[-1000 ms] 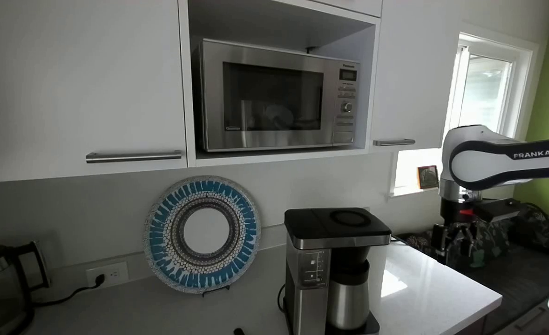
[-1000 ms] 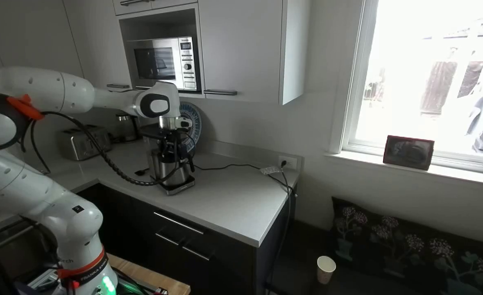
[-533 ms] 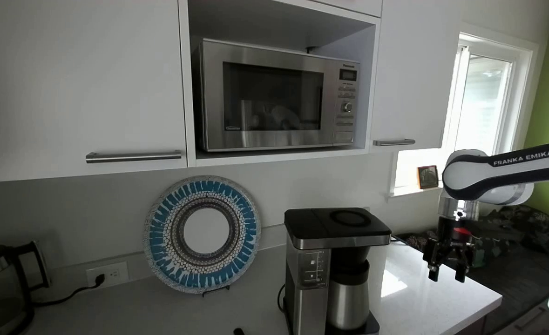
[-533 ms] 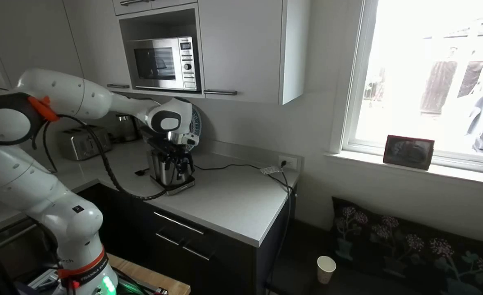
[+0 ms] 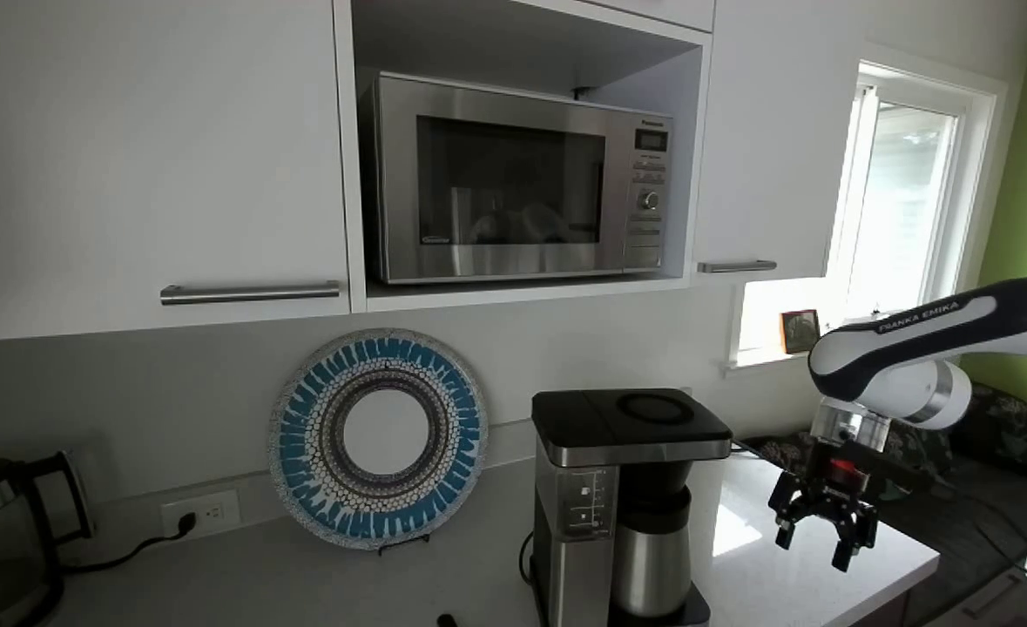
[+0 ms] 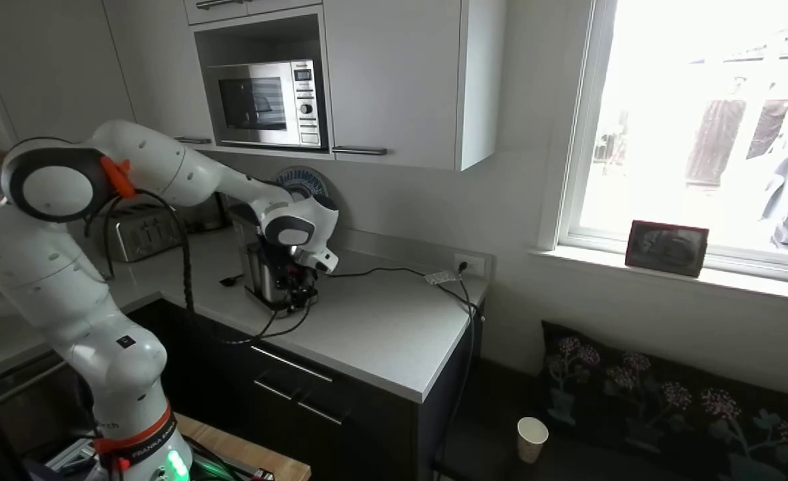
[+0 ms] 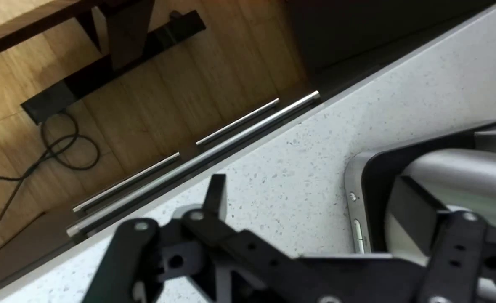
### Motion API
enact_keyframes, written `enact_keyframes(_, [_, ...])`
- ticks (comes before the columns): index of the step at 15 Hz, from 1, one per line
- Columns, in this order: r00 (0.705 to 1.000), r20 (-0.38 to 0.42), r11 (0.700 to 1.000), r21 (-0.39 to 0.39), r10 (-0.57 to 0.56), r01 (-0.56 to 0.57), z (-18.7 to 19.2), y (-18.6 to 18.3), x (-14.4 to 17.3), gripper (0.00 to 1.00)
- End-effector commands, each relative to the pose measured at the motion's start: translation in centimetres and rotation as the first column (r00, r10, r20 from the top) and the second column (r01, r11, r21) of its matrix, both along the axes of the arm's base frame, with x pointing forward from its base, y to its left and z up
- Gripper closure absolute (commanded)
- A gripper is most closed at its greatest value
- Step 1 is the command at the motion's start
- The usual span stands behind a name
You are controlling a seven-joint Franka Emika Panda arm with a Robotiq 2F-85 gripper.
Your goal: Push the rightmost button on the bottom of the coffee machine
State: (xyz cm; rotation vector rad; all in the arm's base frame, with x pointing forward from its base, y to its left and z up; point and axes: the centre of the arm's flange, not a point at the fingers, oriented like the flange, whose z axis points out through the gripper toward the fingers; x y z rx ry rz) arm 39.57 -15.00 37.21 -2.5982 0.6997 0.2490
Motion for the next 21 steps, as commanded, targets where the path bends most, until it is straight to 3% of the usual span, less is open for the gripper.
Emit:
enact_keyframes(1, [0.988,-0.028,0.980,0.128,-0.149,0.151,-3.2,-1.2,0.6,0.00])
enact_keyframes(5, [0.950,-0.115,0.924,0.224,-0.291,0.310,-6.0,-1.6,1.2,0.00])
enact_keyframes(6, [0.961,-0.106,0.920,0.279,-0.256,0.276,-6.8,-1.3,1.6,0.00])
enact_keyframes(7, [0.964,-0.091,0.941,0.213,-0.248,0.262,-5.2,-1.2,0.6,0.00])
enact_keyframes(13, [0.959,-0.107,0.927,0.249,-0.262,0.281,-6.6,-1.1,1.2,0.00])
enact_keyframes(14, [0.942,-0.152,0.907,0.260,-0.300,0.331,-7.4,-1.6,1.4,0.00])
enact_keyframes(15, [0.918,-0.246,0.883,0.282,-0.311,0.374,-8.5,-2.2,1.4,0.00])
enact_keyframes(18, [0.867,-0.363,0.841,0.293,-0.343,0.455,-10.9,-3.2,0.9,0.00])
enact_keyframes(21, [0.820,-0.423,0.802,0.286,-0.385,0.524,-13.0,-4.7,0.6,0.00])
